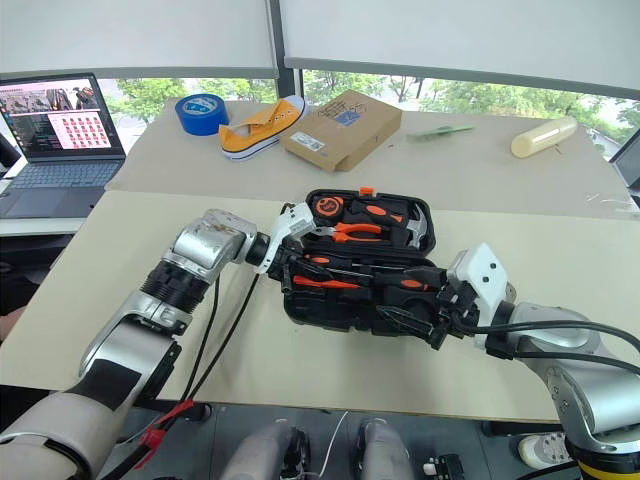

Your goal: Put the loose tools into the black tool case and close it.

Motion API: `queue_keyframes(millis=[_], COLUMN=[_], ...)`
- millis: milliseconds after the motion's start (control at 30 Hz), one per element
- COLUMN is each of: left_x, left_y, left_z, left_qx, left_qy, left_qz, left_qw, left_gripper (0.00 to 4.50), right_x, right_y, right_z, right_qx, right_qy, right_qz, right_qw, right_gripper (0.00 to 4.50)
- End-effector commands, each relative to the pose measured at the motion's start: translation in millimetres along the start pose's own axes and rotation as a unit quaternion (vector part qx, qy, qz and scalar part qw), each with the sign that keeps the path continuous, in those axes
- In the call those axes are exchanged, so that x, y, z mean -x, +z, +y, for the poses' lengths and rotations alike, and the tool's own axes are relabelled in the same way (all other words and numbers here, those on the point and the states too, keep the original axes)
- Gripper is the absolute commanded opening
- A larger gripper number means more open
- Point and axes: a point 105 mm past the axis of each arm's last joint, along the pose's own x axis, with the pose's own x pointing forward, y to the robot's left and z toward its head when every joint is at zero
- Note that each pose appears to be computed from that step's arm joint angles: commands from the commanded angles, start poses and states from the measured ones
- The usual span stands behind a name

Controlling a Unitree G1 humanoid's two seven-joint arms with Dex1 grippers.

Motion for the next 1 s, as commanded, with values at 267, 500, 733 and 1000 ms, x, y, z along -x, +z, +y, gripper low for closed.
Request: queue_keyframes(millis=[267,500,733,1000], left_x=[-10.8,-19.5,-11.2,-1.1], left_y=[12.2,-17.7,-30.7,-16.7], left_z=[5.1,0.8,0.9,-1.2], left_qx=[-0.028,-0.067,-0.083,-0.122], left_qy=[0.019,0.003,0.008,0.018], left_qz=[0.009,0.069,0.074,0.013], left_qw=[0.999,0.995,0.994,0.992], left_gripper=[0.05,0.05,0.05,0.05], right_x=[1.1,1.9,0.9,-1.3], right_y=[8.8,7.9,6.5,5.7], right_z=[2.0,2.0,2.9,0.7], right_qx=[0.022,0.021,0.018,0.017], right_qy=[0.001,-0.004,-0.004,-0.001], right_qz=[-0.014,-0.013,-0.014,-0.013], right_qw=[1.000,1.000,1.000,1.000], right_gripper=[4.50,4.50,4.50,4.50])
